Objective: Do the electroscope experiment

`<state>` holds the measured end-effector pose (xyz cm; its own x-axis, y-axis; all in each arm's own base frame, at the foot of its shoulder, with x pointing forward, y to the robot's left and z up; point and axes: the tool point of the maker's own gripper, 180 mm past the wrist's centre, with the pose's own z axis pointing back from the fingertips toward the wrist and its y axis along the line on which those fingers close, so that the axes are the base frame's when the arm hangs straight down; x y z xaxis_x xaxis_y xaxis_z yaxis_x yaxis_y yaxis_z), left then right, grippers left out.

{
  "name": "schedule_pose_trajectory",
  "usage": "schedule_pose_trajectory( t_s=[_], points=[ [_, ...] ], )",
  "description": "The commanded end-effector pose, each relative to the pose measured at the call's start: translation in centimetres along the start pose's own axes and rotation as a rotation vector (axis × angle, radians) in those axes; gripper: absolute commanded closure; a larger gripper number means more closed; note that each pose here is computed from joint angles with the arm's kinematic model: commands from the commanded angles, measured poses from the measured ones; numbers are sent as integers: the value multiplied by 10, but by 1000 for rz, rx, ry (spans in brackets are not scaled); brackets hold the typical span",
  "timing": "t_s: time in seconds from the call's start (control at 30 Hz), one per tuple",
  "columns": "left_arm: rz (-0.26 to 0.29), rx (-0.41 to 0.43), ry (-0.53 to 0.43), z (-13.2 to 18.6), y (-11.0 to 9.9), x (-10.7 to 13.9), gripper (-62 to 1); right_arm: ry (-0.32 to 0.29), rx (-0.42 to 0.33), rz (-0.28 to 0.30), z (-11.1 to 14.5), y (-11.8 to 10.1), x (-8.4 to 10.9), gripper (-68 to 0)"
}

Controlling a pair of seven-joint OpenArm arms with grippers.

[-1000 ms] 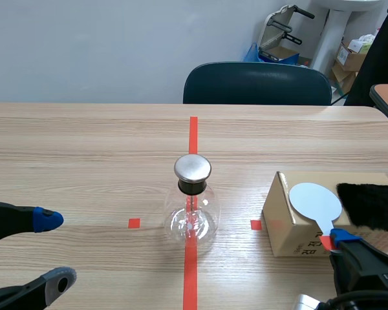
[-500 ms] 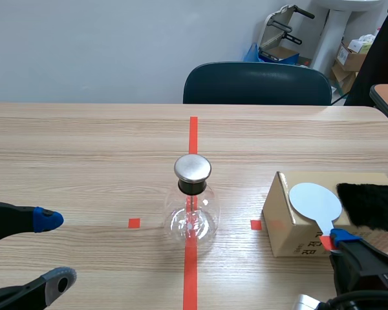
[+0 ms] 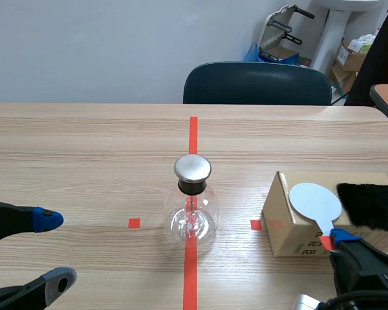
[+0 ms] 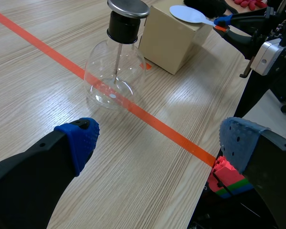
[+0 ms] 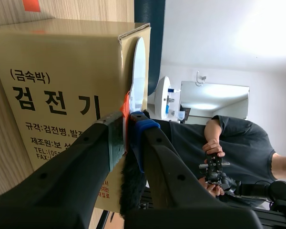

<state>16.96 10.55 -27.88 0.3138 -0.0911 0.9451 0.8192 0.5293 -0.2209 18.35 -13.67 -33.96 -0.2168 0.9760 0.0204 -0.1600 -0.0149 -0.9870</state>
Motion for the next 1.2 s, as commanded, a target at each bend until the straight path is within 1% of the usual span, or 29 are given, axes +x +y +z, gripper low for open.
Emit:
schedule_pose_trajectory(
  t_s=[0.0,0.7,1.17],
  points=[
    [-4,-4,-49,-4,-1,13,-542,-1,-88,9,-5,-21,-2,-11],
    [-6,-1,-48,-4,-1,13,-542,-1,-88,9,-5,-21,-2,-11],
    [-25,-3,-34,-4,-1,10,-542,-1,-88,9,-5,-21,-2,-11]
  ],
)
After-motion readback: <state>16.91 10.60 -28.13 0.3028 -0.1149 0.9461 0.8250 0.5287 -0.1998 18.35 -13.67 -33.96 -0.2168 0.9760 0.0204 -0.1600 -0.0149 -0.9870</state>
